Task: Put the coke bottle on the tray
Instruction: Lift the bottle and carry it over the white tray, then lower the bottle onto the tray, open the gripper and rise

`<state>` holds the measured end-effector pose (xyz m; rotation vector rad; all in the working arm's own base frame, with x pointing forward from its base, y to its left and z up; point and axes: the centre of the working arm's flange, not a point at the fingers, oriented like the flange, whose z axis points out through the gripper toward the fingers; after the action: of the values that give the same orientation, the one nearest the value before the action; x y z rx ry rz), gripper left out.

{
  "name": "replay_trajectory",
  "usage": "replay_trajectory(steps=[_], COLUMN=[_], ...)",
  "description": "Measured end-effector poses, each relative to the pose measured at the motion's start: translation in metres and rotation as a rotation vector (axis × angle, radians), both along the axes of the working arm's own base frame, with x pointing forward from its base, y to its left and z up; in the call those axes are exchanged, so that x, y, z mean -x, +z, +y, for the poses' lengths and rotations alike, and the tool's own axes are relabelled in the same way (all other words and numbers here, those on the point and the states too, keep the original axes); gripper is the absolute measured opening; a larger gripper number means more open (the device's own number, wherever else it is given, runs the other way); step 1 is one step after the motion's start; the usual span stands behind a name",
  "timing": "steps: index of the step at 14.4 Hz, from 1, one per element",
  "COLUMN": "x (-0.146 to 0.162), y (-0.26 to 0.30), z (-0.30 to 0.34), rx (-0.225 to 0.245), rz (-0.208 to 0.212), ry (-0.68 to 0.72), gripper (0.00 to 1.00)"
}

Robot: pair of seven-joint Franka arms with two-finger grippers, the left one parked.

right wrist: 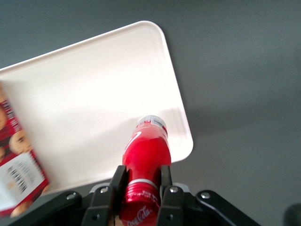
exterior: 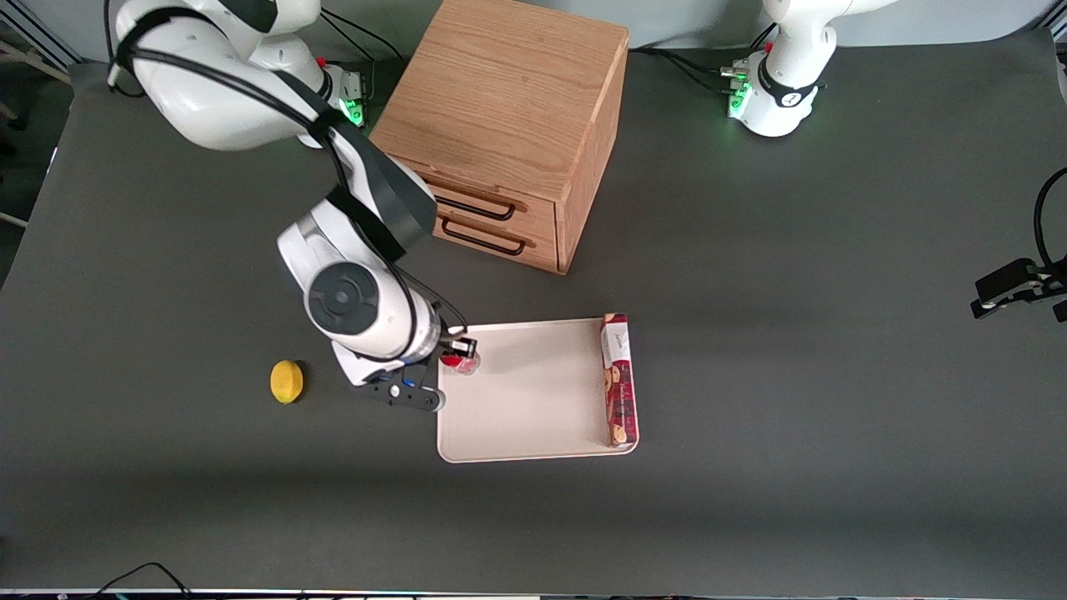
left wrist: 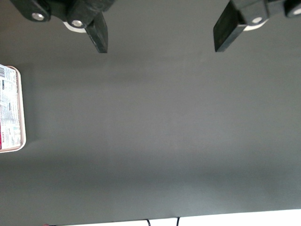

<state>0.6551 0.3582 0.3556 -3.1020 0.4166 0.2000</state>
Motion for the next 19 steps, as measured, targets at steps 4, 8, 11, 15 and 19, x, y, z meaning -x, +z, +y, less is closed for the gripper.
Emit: replay_trajectory(steps=[4, 8, 11, 15, 19], x=[0.001, -0.007, 0.007, 0.078, 0.12], y=[-0.041, 0.002, 0.122, 0.282, 0.34], z=[0.007, -0.005, -0.04, -0.132, -0.232], rx=[0.026, 0.027, 0.051, 0.13, 0.122], rz=[-0.02, -0.066, -0.092, -0.034, 0.022], ry=[-0.006, -0.021, 0.009, 0.09, 0.197], gripper=[0.34, 0.68, 0.94, 1.0, 1.0])
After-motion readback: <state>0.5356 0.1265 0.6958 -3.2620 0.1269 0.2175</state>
